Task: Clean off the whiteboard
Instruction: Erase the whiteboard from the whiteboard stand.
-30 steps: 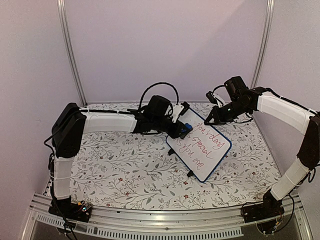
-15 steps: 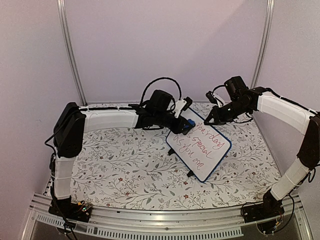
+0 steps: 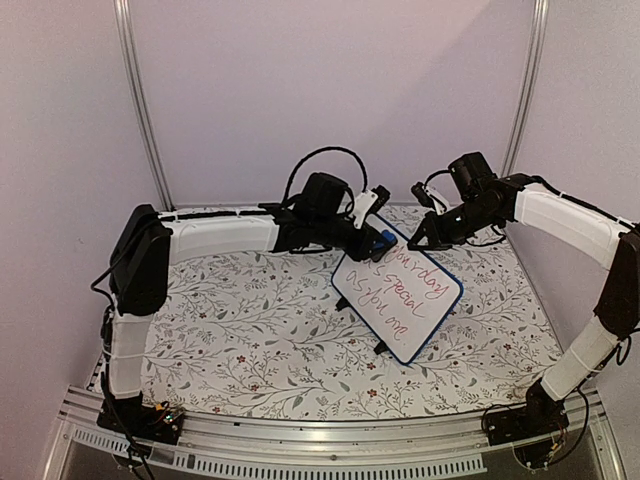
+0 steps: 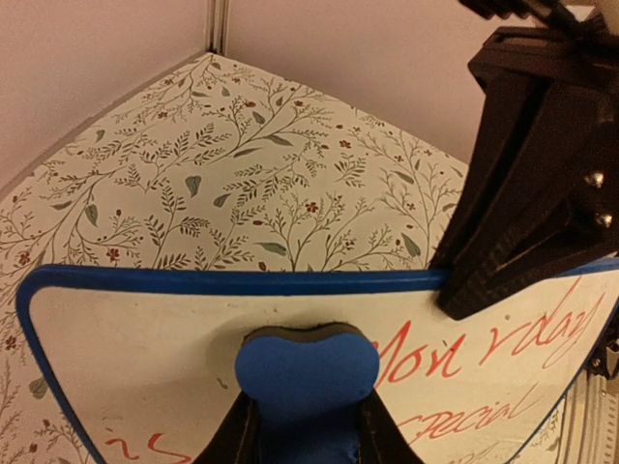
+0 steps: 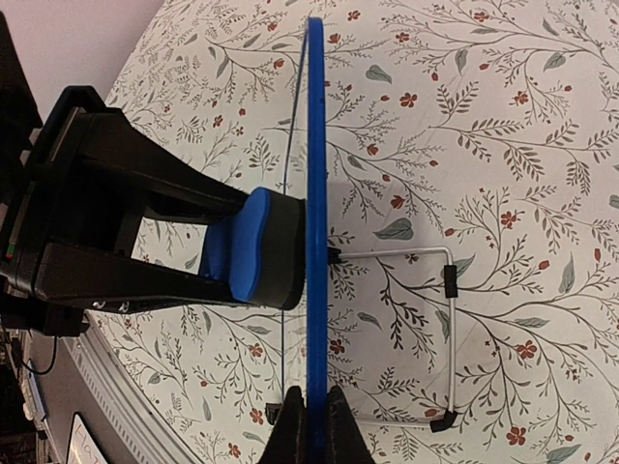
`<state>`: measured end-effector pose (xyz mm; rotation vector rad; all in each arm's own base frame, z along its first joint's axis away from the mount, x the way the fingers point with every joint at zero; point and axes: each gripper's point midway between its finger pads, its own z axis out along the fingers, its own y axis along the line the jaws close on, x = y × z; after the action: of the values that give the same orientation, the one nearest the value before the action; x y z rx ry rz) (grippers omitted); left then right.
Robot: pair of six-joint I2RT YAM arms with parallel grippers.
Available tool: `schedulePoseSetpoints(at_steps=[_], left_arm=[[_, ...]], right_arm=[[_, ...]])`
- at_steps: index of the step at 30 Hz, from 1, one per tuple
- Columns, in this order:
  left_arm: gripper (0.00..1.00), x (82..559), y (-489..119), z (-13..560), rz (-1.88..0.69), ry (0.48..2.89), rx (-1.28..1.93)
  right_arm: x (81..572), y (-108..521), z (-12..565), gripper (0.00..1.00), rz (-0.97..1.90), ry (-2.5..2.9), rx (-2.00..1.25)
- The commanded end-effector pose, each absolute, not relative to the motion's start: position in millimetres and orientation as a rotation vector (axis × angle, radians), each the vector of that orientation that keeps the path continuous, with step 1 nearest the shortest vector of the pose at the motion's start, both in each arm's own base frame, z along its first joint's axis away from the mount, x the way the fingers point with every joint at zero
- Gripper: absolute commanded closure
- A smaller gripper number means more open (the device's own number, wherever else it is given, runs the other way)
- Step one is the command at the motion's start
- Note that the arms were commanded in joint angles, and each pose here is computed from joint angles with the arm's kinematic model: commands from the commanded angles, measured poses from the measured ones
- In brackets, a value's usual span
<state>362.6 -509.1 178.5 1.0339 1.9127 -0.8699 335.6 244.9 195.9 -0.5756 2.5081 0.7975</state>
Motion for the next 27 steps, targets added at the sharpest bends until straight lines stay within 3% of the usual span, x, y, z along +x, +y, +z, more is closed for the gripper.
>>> schedulePoseSetpoints(at_steps=[1, 13, 27], left_arm=[[1.00, 342.3, -514.1, 135.8, -0.894, 1.967, 1.098], [1.00, 332.5, -496.8, 108.5, -0.872, 2.027, 1.101], [1.00, 333.0, -512.6, 151.9, -0.935, 1.859, 1.136]], right_arm=[[313.1, 270.4, 202.6, 1.00, 0.945, 2.475, -0.722], [314.1, 271.8, 201.5, 1.00, 0.952, 2.477, -0.725], [313.4, 271.6, 199.5, 1.00, 0.955, 2.480, -0.724]])
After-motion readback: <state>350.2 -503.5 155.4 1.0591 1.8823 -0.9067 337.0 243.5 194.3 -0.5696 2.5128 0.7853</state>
